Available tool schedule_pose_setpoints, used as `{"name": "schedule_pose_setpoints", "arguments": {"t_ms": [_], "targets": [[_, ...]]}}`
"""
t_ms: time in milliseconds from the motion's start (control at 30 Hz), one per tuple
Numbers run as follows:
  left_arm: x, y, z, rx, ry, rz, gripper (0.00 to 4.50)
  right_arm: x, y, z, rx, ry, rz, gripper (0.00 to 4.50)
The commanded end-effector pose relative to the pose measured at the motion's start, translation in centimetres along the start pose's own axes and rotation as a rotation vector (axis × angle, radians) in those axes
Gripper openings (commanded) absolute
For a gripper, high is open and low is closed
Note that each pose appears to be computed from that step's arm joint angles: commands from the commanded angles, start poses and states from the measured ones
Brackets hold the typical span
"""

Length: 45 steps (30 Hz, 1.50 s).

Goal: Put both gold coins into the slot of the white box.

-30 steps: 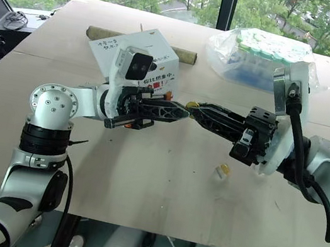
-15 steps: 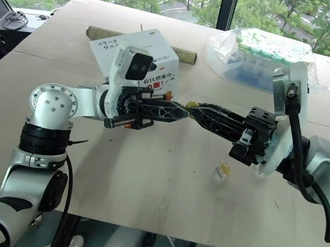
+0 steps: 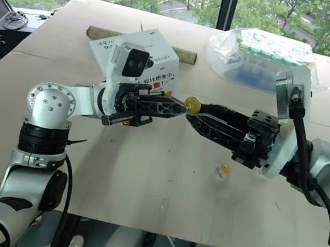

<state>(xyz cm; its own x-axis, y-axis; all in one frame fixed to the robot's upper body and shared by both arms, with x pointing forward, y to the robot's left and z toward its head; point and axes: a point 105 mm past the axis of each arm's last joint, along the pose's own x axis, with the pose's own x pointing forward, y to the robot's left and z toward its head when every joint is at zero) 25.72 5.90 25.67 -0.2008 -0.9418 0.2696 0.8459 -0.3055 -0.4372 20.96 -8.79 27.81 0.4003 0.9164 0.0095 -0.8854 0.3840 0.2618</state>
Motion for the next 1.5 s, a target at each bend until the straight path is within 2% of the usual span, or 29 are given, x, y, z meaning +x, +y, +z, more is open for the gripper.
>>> {"name": "schedule_pose_setpoints", "arguments": {"t_ms": [33,100,167,267,400,500,633,667,900,1467,1500], "targets": [[-0.7,-0.7,1.7,0.084,-0.041,0.030,0.00,-0.8,0.1,1.4,-0.108,-0.044,-0.045,1.84],[-1.4,-0.6,3.4,0.178,-0.064,0.127,0.00,-1.4,0.0,1.9,-0.189,-0.064,-0.085,1.84],[-2.2,-0.9,5.3,0.279,-0.078,0.227,0.00,-1.8,0.6,2.4,-0.237,-0.120,-0.051,1.84],[-3.6,-1.1,7.2,0.379,-0.080,0.343,0.00,-2.2,0.0,1.3,-0.312,-0.025,-0.100,1.84],[-7.0,-0.2,10.0,0.523,-0.028,0.584,0.00,-2.2,-0.1,0.9,-0.433,0.013,-0.109,1.84],[-9.6,0.5,11.9,0.589,0.027,0.713,0.00,-2.1,-0.2,1.4,-0.467,-0.032,-0.112,2.65],[-12.7,1.7,13.6,0.610,0.132,0.861,0.00,-1.5,-0.3,2.1,-0.510,-0.079,-0.109,4.41],[-13.4,2.3,13.7,0.607,0.180,0.895,0.00,-1.2,-0.6,2.2,-0.540,-0.081,-0.122,4.47],[-15.3,5.1,13.8,0.598,0.379,0.949,0.00,-0.1,-1.5,2.0,-0.629,-0.073,-0.174,4.47],[-16.4,6.2,13.3,0.604,0.527,0.997,0.00,-0.3,-1.8,0.5,-0.609,-0.041,-0.213,4.47],[-16.2,6.1,13.3,0.605,0.524,0.981,0.25,-0.3,-1.9,0.4,-0.608,-0.038,-0.213,4.49]]}}
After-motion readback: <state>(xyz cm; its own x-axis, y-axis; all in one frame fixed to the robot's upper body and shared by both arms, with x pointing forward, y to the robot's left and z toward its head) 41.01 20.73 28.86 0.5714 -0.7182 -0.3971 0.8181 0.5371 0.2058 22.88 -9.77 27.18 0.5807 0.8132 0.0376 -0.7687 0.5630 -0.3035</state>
